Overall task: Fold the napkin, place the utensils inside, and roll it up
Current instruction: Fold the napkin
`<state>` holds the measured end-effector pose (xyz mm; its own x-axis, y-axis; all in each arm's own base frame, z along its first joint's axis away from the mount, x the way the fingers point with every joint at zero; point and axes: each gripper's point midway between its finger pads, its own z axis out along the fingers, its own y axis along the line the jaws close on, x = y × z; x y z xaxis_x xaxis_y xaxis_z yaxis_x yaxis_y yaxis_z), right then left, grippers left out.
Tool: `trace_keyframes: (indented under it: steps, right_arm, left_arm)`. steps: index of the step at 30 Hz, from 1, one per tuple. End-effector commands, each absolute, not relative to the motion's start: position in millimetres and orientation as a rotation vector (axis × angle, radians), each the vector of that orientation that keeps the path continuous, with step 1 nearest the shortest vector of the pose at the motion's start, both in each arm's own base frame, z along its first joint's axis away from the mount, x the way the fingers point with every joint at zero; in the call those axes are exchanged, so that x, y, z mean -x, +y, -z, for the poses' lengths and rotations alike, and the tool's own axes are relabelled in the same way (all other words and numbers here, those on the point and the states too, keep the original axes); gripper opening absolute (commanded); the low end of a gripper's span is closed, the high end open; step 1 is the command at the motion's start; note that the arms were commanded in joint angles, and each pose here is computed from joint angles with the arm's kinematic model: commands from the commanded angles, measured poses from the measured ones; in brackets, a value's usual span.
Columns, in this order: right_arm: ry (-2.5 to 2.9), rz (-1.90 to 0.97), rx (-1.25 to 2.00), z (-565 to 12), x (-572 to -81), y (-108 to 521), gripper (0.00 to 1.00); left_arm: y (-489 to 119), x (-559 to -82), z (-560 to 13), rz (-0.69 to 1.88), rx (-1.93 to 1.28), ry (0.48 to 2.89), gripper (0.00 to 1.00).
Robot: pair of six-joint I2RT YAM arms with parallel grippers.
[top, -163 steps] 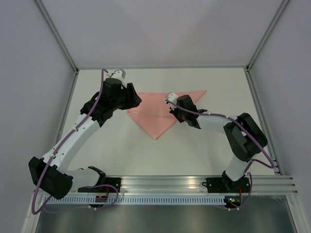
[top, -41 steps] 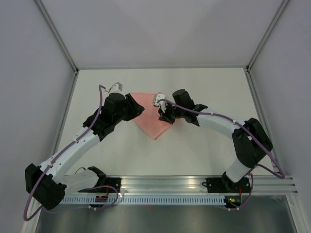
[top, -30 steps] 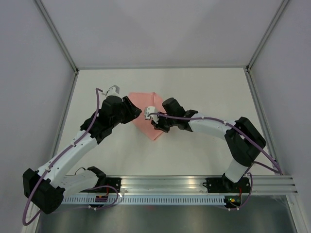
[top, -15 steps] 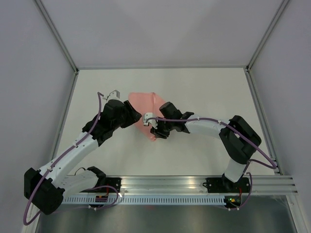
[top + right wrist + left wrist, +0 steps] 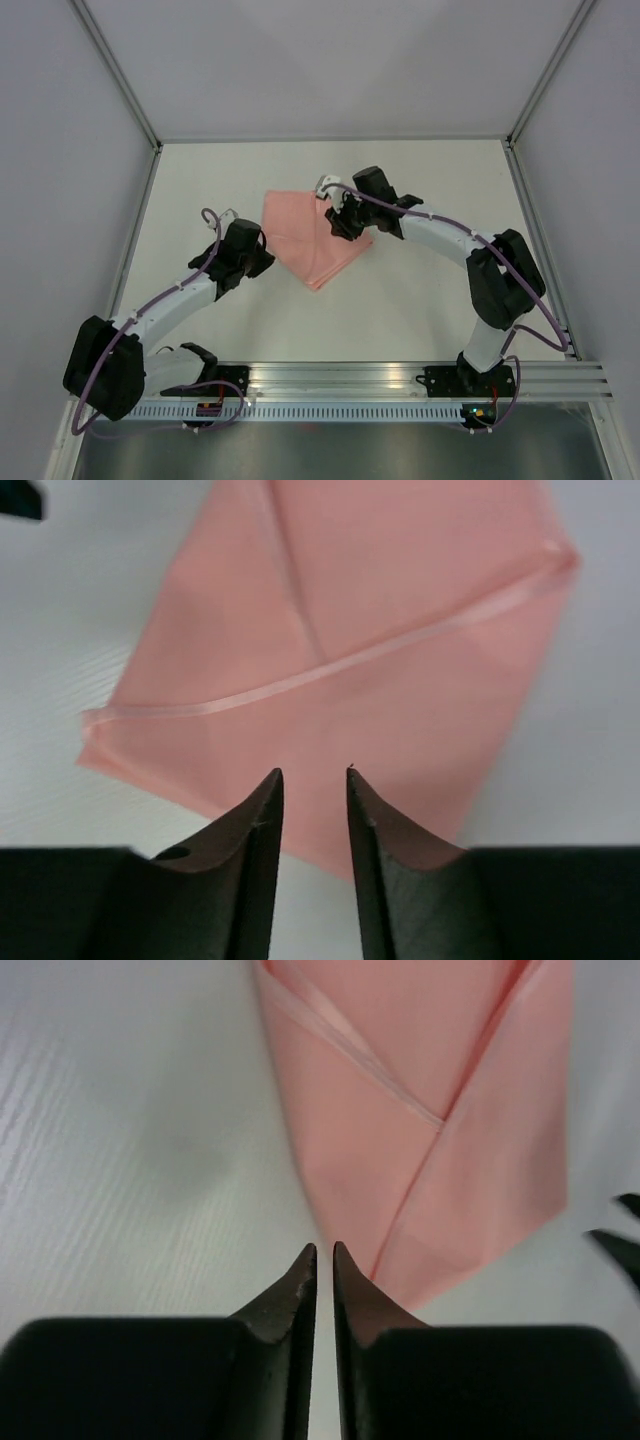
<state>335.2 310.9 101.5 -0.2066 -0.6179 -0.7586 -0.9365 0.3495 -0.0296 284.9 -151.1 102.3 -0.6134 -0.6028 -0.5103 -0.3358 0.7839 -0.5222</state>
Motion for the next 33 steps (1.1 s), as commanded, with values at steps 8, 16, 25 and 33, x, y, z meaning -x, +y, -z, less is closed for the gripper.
trace_keyframes:
  steps: [8, 16, 25, 33]
  right_arm:
    - [2.208, -0.298, 0.925, -77.6, -446.2, 233.0, 0.21]
    - [2.292, -0.235, 0.926, -41.7, -453.4, 214.1, 0.15]
    - [2.326, -0.254, 0.948, -34.4, -434.5, 208.0, 0.15]
    - [2.363, -0.321, 0.965, -29.6, -404.3, 205.1, 0.14]
  left_arm:
    - [-117.5, -316.1, -56.6, 0.291, 0.994, 2.238, 0.02]
    - [-102.1, -337.4, -27.4, 0.159, 1.035, 2.307, 0.02]
    - [-102.7, -354.8, -9.4, 0.119, 1.010, 2.373, 0.02]
    - [-111.0, -371.6, -7.7, 0.110, 0.942, 2.422, 0.02]
